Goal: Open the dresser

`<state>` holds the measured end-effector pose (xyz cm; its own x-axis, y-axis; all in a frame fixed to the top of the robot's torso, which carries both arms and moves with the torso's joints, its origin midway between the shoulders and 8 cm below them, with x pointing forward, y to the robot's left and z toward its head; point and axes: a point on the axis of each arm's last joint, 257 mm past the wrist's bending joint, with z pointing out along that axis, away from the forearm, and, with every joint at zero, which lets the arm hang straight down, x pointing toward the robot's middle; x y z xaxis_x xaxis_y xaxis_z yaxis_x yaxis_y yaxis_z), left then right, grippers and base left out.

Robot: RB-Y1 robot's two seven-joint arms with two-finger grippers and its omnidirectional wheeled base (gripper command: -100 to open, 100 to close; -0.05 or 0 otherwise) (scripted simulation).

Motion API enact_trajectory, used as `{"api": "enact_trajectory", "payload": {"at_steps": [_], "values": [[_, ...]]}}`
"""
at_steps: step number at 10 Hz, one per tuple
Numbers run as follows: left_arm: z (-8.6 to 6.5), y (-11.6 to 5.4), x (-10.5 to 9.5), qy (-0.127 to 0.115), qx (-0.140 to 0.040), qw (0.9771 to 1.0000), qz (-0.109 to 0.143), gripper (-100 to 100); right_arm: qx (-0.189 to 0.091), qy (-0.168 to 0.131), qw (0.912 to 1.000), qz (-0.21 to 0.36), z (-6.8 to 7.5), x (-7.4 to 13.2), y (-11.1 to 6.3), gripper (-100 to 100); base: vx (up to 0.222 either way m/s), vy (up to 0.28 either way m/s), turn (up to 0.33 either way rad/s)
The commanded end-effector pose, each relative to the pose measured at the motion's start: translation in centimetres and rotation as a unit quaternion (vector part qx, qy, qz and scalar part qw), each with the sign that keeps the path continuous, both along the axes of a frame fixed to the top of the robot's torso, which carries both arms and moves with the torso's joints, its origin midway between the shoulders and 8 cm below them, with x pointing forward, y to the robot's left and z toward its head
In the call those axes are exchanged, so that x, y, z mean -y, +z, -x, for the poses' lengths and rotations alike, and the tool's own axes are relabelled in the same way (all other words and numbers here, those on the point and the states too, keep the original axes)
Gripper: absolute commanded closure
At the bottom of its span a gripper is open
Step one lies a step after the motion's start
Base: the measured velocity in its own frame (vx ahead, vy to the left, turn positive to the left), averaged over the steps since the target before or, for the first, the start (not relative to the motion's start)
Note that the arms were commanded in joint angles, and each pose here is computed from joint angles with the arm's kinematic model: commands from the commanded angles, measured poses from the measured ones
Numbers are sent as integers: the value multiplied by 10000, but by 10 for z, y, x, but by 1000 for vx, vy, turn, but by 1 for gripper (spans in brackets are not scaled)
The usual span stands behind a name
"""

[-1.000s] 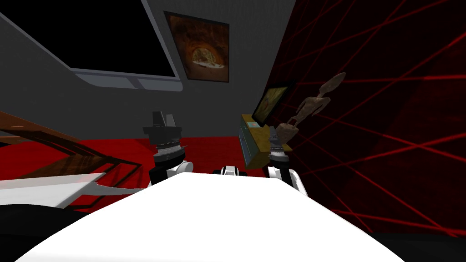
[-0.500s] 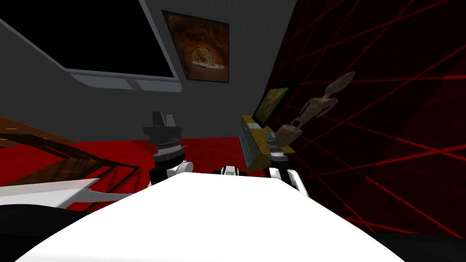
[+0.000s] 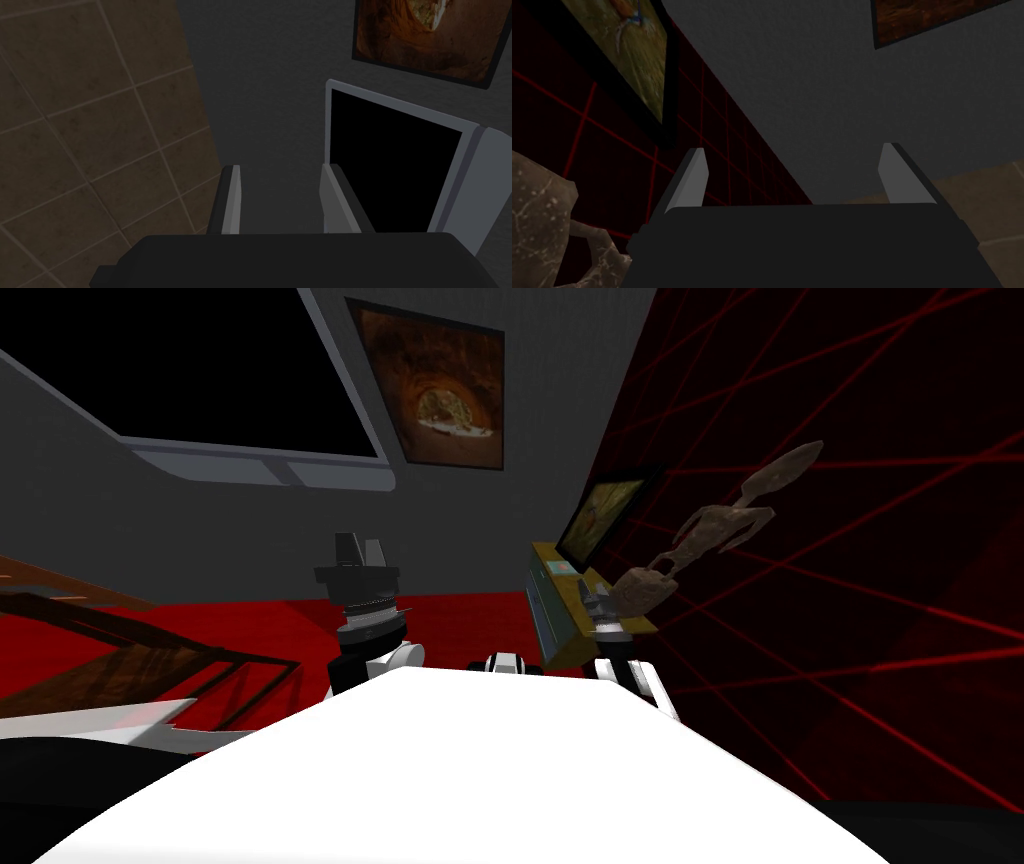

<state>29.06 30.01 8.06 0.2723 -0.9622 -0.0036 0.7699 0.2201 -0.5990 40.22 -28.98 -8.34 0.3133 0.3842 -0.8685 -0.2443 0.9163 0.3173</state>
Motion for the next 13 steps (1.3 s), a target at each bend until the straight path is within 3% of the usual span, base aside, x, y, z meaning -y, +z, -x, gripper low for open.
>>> {"api": "enact_trajectory", "payload": {"at_steps": [1,4,5,7,8,9,10,11,12,13], "values": [[0,0,0,0,0,10000,0,0,-270,-387,9963,723,-5,19,-26,-100,89,41,-17],[0,0,0,0,0,10000,0,0,-471,-657,9866,1414,-9,29,-43,-100,75,41,-8],[0,0,0,0,0,10000,0,0,-633,-863,9791,1730,-10,43,-57,-100,92,37,-8],[0,0,0,0,0,10000,0,0,-661,-892,9739,1980,-11,41,-60,-100,60,25,-2],[0,0,0,0,1,10000,0,0,-827,-1102,9610,2399,-12,54,-74,-100,67,34,-2],[0,0,0,0,0,10000,0,0,-846,-1106,9580,2507,-12,54,-75,-100,64,34,-5],[0,0,0,0,0,10000,0,0,-1005,-1293,9437,2876,-12,68,-88,-100,85,53,4],[0,0,0,0,0,10000,0,0,-1027,-1297,9389,3017,-12,67,-90,-100,83,47,-2],[0,0,0,0,1,10000,0,0,-1182,-1464,9227,3366,-12,81,-103,-100,91,47,10],[0,0,0,0,0,10000,0,0,-1203,-1464,9174,3500,-12,80,-105,-100,76,39,3]]}}
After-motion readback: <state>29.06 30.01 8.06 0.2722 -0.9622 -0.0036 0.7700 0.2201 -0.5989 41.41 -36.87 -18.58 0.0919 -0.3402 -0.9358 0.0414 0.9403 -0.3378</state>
